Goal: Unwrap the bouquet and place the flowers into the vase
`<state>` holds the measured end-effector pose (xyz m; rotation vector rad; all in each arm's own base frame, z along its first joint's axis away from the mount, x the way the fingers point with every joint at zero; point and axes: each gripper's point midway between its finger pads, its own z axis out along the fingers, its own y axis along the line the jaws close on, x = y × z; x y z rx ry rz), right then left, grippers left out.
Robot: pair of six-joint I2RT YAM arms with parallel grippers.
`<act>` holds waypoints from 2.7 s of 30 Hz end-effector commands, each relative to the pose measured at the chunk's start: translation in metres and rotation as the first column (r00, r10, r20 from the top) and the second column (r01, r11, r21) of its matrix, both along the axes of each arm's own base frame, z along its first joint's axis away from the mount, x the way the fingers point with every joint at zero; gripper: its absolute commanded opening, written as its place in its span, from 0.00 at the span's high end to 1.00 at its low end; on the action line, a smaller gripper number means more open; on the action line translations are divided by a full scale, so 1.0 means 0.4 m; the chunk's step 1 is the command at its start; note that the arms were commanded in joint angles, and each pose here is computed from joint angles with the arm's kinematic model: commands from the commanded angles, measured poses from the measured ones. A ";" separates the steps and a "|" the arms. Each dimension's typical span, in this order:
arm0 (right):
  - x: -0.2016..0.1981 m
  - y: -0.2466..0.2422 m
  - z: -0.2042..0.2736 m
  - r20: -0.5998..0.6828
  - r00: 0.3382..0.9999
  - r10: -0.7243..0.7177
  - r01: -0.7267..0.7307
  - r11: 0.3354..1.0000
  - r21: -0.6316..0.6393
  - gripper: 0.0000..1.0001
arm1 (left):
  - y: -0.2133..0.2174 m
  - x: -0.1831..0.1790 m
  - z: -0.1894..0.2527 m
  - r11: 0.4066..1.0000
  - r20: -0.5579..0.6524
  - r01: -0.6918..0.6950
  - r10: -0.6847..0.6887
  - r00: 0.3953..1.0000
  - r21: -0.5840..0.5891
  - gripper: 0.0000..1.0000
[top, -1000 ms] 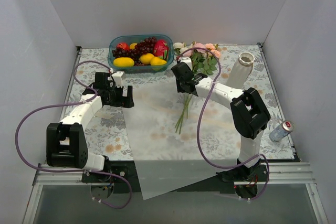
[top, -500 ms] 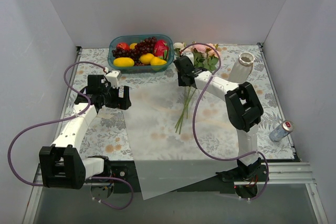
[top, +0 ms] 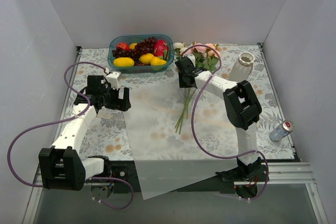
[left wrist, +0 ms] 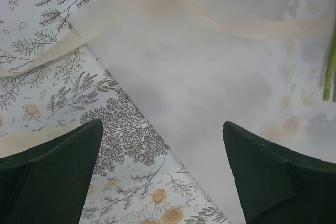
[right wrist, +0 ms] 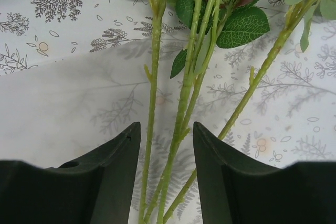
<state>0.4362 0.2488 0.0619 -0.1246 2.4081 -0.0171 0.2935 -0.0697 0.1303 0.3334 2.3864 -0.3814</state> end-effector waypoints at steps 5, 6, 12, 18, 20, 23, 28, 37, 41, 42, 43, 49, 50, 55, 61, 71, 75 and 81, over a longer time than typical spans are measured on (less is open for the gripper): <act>0.017 -0.003 0.027 0.025 1.000 -0.013 0.012 0.999 0.034 0.51 | -0.004 -0.012 0.013 1.000 0.028 0.027 -0.027 0.999 -0.003 0.02; 0.018 0.001 0.026 0.026 1.000 -0.010 0.009 0.999 0.039 0.52 | -0.003 -0.011 0.015 1.000 0.031 0.030 -0.030 0.999 -0.002 0.02; 0.032 0.007 0.019 0.013 1.000 -0.006 0.006 0.999 0.034 0.60 | -0.004 -0.011 0.024 0.999 0.031 0.035 -0.035 0.999 -0.001 0.02; 0.043 0.001 -0.002 -0.016 1.000 -0.012 0.013 1.000 0.027 0.61 | -0.006 -0.013 0.038 0.999 0.045 0.042 -0.042 0.998 -0.001 0.02; 0.042 0.000 -0.008 -0.021 1.000 -0.011 0.012 1.000 0.022 0.61 | -0.004 -0.016 0.036 0.999 0.047 0.044 -0.044 0.998 0.003 0.02; 0.038 -0.002 0.002 -0.018 1.000 -0.017 0.017 0.999 0.027 0.60 | -0.004 -0.020 0.033 0.999 0.049 0.050 -0.050 0.998 0.006 0.02; 0.038 -0.014 0.015 0.001 1.000 -0.019 0.019 0.999 0.026 0.57 | -0.005 -0.022 0.028 0.999 0.042 0.053 -0.053 0.998 0.005 0.02; 0.029 -0.020 -0.027 -0.043 0.999 -0.014 0.014 1.000 0.000 0.62 | -0.007 -0.030 0.034 0.998 0.055 0.065 -0.066 0.996 0.006 0.02; 0.026 -0.037 -0.032 -0.056 0.998 -0.020 0.019 1.000 -0.015 0.74 | -0.005 -0.033 0.032 0.998 0.052 0.065 -0.066 0.997 0.010 0.02; 0.026 -0.043 -0.037 -0.061 0.998 -0.023 0.022 1.000 -0.021 0.75 | -0.005 -0.033 0.033 0.998 0.049 0.066 -0.067 0.997 0.011 0.02; 0.025 -0.046 -0.041 -0.068 0.997 -0.025 0.023 0.999 -0.025 0.77 | -0.005 -0.034 0.033 0.998 0.048 0.065 -0.066 0.997 0.010 0.02; 0.030 -0.050 -0.019 -0.058 0.998 -0.033 0.031 0.999 -0.029 0.73 | -0.006 -0.041 0.045 0.997 0.064 0.075 -0.075 0.995 0.012 0.02; 0.018 -0.068 -0.018 -0.073 0.996 -0.056 0.052 0.997 -0.062 0.65 | -0.007 -0.043 0.045 0.997 0.064 0.079 -0.079 0.995 0.012 0.02; 0.016 -0.068 0.046 0.011 0.997 -0.072 0.072 0.997 -0.034 0.40 | -0.012 -0.051 0.045 0.996 0.063 0.093 -0.093 0.994 0.005 0.02; 0.011 -0.059 0.029 -0.020 0.997 -0.077 0.076 0.997 -0.017 0.48 | -0.015 -0.053 0.055 0.995 0.070 0.100 -0.099 0.993 0.000 0.02; 0.013 -0.031 -0.003 -0.047 0.998 -0.052 0.053 0.998 0.015 0.64 | -0.016 -0.054 0.059 0.995 0.076 0.105 -0.104 0.992 -0.001 0.02; 0.015 -0.025 -0.004 -0.050 0.997 -0.051 0.052 0.998 0.018 0.74 | -0.018 -0.051 0.062 0.994 0.077 0.110 -0.109 0.991 -0.002 0.02; 0.023 -0.028 0.038 -0.010 0.999 -0.047 0.047 0.998 0.029 0.89 | -0.019 -0.047 0.062 0.994 0.078 0.112 -0.111 0.991 -0.002 0.02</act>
